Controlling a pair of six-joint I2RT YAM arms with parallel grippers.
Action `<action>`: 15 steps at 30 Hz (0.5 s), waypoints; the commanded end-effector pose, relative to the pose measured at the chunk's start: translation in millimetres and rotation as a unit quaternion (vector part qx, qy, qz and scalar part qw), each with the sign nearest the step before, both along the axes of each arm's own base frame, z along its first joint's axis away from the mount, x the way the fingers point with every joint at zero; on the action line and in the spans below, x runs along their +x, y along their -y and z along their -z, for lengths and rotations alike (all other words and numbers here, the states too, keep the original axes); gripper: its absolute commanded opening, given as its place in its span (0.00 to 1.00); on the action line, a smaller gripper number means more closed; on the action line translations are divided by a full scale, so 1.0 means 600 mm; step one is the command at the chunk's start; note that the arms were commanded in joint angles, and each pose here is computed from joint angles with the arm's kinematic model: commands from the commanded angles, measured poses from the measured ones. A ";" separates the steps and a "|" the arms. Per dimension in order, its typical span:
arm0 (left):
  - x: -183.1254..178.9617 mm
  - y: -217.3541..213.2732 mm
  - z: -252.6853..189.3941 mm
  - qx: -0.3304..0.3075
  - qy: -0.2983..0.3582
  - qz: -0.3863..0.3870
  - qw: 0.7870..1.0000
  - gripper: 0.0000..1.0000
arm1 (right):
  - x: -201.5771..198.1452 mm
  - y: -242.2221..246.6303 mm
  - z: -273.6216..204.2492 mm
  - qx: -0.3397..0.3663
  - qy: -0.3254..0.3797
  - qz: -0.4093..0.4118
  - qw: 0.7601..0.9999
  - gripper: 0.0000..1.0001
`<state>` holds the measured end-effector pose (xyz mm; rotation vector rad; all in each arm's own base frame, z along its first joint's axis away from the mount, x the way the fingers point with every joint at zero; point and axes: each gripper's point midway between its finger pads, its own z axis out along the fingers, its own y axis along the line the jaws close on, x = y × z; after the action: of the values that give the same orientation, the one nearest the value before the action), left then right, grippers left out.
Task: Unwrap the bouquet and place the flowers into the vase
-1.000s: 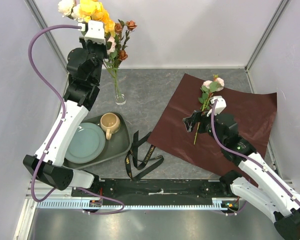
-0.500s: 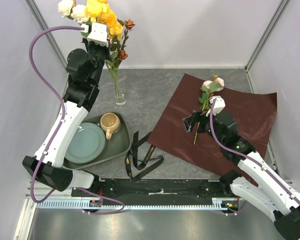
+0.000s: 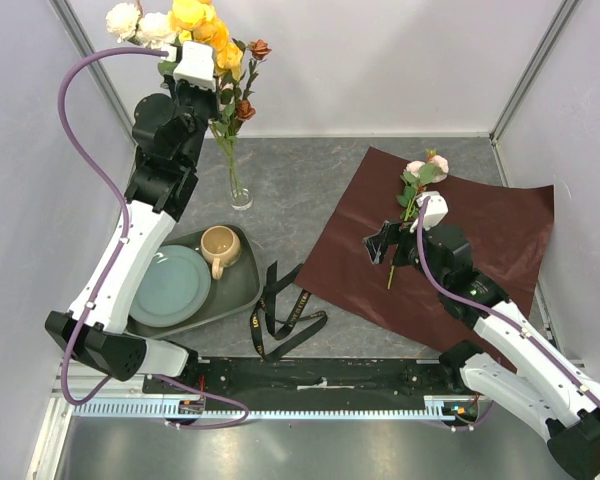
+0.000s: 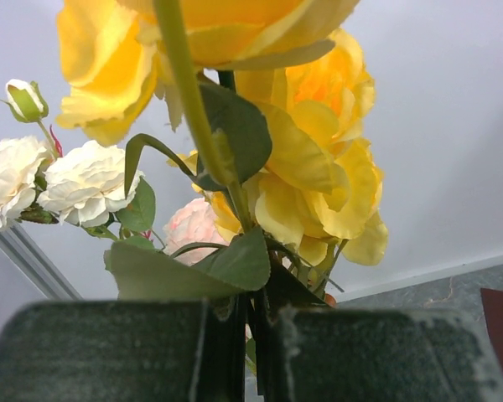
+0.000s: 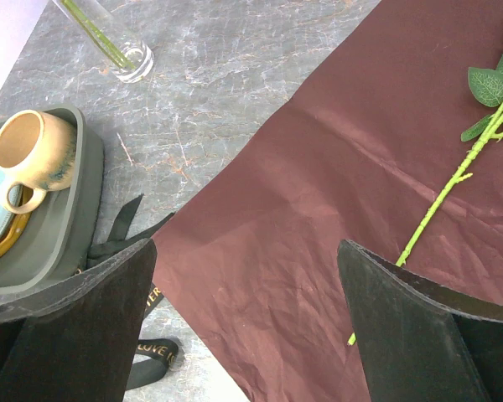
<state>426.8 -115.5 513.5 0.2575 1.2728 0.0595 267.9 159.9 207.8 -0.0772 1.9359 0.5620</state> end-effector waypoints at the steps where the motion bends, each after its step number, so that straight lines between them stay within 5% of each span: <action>1: -0.005 -0.014 -0.043 -0.013 0.025 -0.016 0.999 0.02 | 0.007 -0.008 -0.024 0.019 0.021 -0.002 1.000 0.96; 15: 0.024 -0.012 0.033 0.001 -0.032 -0.032 0.999 0.02 | 0.009 -0.011 -0.018 0.018 0.018 -0.004 1.000 0.96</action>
<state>439.8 -114.8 493.9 0.2584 1.3463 0.0892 269.2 161.5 205.3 -0.0807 1.9436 0.5633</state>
